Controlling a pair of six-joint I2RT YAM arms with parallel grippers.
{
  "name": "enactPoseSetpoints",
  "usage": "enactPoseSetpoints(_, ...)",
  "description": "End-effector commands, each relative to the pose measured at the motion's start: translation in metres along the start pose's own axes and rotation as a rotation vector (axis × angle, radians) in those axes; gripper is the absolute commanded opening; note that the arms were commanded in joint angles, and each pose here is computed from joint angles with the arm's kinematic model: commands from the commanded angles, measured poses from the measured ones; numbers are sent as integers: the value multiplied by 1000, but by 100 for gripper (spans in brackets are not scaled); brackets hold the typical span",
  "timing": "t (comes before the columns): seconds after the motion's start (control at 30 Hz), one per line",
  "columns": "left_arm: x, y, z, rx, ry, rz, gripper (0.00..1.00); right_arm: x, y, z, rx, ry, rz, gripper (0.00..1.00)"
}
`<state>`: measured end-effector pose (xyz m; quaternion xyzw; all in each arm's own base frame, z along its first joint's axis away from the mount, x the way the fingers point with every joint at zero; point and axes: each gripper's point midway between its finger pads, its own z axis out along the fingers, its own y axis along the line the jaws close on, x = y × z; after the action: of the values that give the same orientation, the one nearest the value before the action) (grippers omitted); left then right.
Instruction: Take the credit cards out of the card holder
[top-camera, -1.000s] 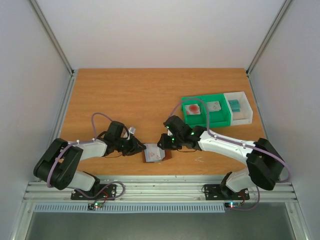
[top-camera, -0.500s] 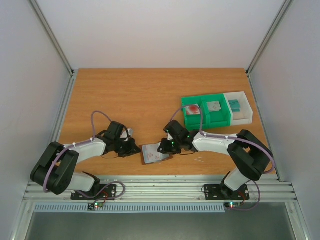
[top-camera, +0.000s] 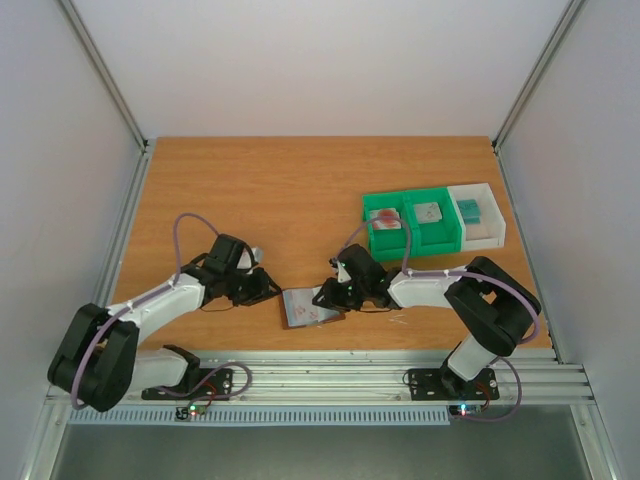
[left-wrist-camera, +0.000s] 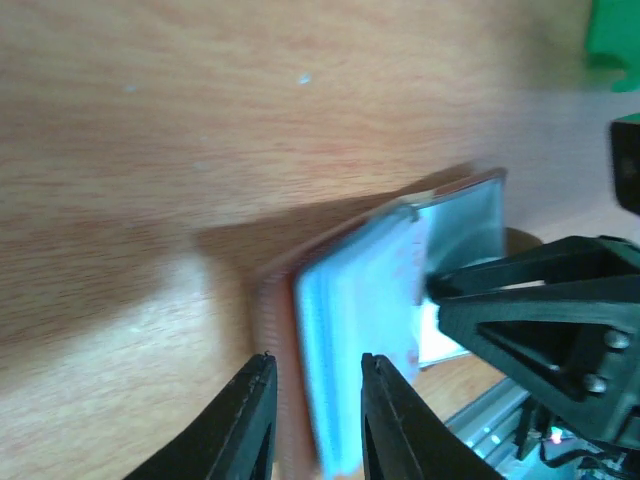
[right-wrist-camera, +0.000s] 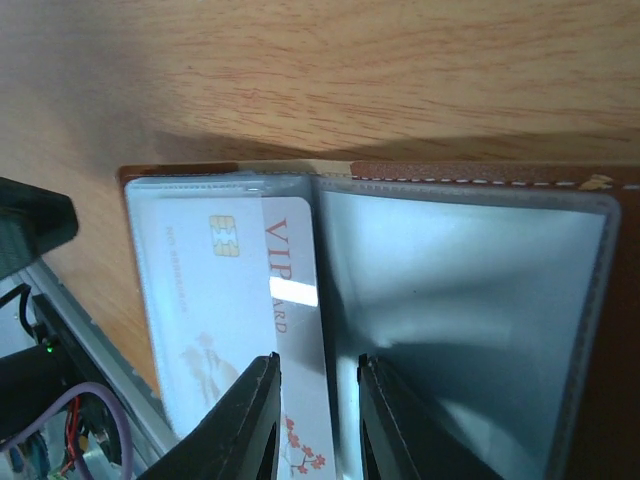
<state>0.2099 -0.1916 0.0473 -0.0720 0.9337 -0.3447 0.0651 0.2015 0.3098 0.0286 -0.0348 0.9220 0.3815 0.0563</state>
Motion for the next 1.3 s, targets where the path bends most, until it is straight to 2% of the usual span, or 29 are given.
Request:
enactPoseSetpoints(0.0, -8, -28, -15, 67, -30, 22, 26, -3, 5, 0, -31, -8, 2, 24)
enactPoseSetpoints(0.2, -6, -50, -20, 143, -38, 51, 31, -2, 1, 1, -23, -9, 13, 23)
enactPoseSetpoints(0.27, -3, -54, -13, 172, -17, 58, 28, -2, 0, 1, -23, -10, 11, 23)
enactPoseSetpoints(0.47, 2, -41, 12, 174, 25, 25, 14, -1, -2, 1, -26, -8, 14, 23)
enactPoseSetpoints(0.93, 16, 3, 40, 72, 66, -7, 11, 2, -3, 9, -47, 25, 26, 22)
enactPoseSetpoints(1.07, 17, 9, 42, 52, 70, -5, 11, 2, -4, 12, -59, 25, 38, 18)
enactPoseSetpoints(1.27, 18, 17, 43, 16, 65, 1, 11, 0, -5, 7, -67, 12, 51, 8)
